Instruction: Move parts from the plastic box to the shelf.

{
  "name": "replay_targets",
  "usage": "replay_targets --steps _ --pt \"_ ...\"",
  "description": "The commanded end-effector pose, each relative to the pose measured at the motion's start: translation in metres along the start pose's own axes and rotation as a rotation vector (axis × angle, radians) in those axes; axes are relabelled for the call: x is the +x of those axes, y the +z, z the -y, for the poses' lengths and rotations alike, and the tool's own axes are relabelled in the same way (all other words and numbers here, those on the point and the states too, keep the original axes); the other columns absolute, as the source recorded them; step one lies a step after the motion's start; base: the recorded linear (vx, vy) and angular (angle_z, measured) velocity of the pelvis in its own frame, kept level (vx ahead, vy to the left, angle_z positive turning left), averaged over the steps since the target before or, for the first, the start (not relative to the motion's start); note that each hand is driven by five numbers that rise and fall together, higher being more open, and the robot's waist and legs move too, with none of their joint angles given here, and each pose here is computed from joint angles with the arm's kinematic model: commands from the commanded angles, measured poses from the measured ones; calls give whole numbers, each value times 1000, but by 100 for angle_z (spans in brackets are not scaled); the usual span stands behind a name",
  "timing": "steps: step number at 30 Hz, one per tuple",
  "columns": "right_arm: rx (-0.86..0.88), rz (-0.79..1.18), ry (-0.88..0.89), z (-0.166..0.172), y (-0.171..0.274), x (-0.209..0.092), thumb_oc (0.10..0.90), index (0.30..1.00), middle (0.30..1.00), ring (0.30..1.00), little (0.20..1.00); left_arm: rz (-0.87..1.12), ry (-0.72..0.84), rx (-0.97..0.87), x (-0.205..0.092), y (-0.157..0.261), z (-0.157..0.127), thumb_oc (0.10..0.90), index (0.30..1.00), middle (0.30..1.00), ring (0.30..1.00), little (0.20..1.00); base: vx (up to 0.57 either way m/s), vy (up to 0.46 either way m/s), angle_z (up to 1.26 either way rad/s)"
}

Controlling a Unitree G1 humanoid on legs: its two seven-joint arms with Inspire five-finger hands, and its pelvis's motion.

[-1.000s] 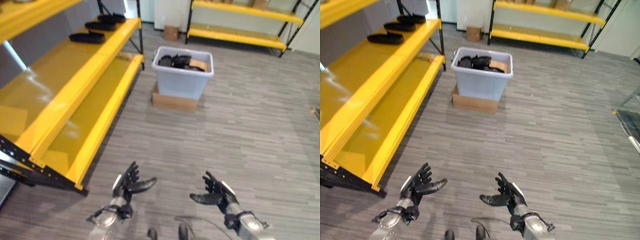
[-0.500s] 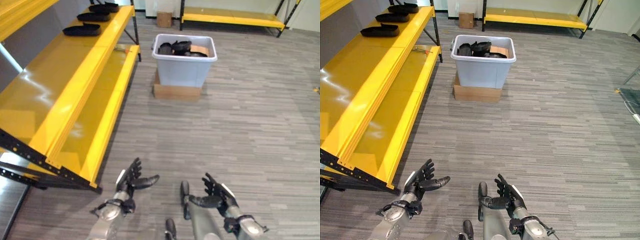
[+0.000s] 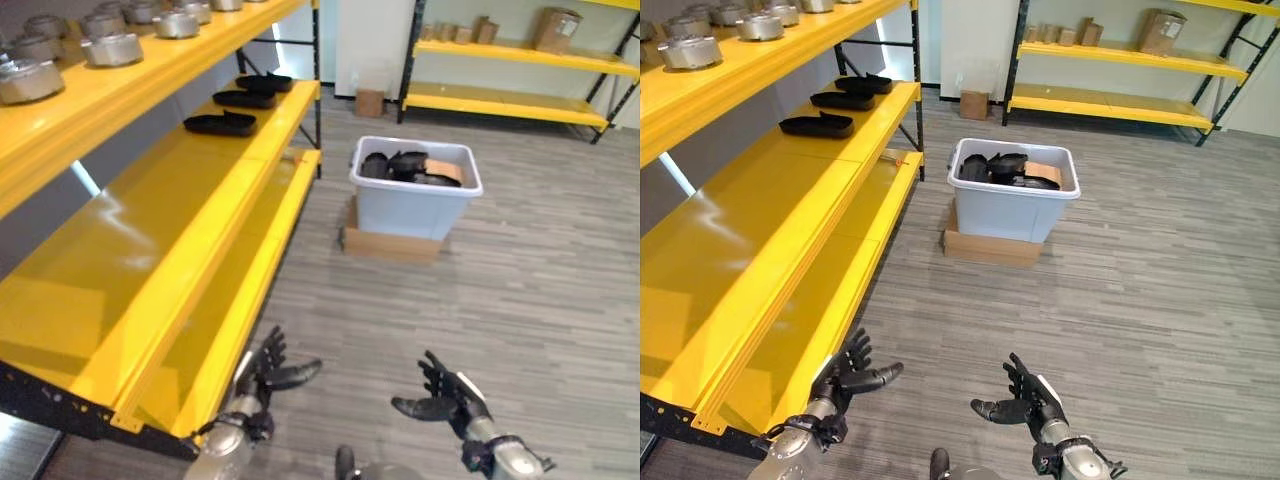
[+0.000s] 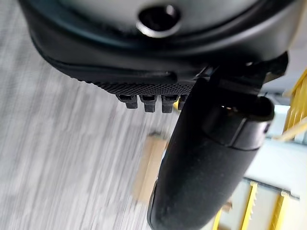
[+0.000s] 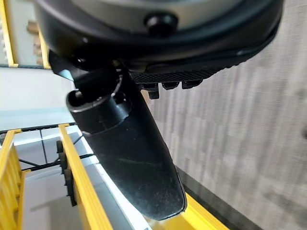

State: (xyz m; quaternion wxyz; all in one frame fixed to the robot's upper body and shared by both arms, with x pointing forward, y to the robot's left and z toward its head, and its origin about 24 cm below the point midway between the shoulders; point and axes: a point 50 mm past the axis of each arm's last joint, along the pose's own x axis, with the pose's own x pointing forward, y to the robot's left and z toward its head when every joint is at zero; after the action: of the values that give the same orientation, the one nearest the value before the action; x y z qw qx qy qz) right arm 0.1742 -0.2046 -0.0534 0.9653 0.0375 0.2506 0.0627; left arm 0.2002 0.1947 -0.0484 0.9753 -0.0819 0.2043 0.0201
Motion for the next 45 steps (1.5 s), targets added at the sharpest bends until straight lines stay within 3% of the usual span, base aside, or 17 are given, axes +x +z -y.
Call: replay_targets --steps 1,8,32,34,39,45 --pt "-58 231 -15 11 52 9 900 1000 1000 1000 1000 222 -96 -20 9 48 16 900 1000 1000 1000 1000 165 -198 -20" --pt "-63 232 -39 14 50 7 900 1000 1000 1000 1000 198 -110 15 7 42 17 900 1000 1000 1000 1000 155 -45 -3" --pt "-89 238 170 -34 52 19 900 1000 1000 1000 1000 212 -103 59 2 46 7 900 1000 1000 1000 1000 137 4 -17" --pt "-73 253 157 -32 55 19 900 1000 1000 1000 1000 214 -100 42 1 46 7 900 1000 1000 1000 1000 239 -260 -11" --pt "-220 282 172 -26 67 15 900 1000 1000 1000 1000 170 -76 26 -2 33 0 900 1000 1000 1000 1000 204 -446 -7" --pt "-203 285 102 -11 69 15 900 1000 1000 1000 1000 167 -91 -11 -1 32 6 900 1000 1000 1000 1000 150 -380 10"
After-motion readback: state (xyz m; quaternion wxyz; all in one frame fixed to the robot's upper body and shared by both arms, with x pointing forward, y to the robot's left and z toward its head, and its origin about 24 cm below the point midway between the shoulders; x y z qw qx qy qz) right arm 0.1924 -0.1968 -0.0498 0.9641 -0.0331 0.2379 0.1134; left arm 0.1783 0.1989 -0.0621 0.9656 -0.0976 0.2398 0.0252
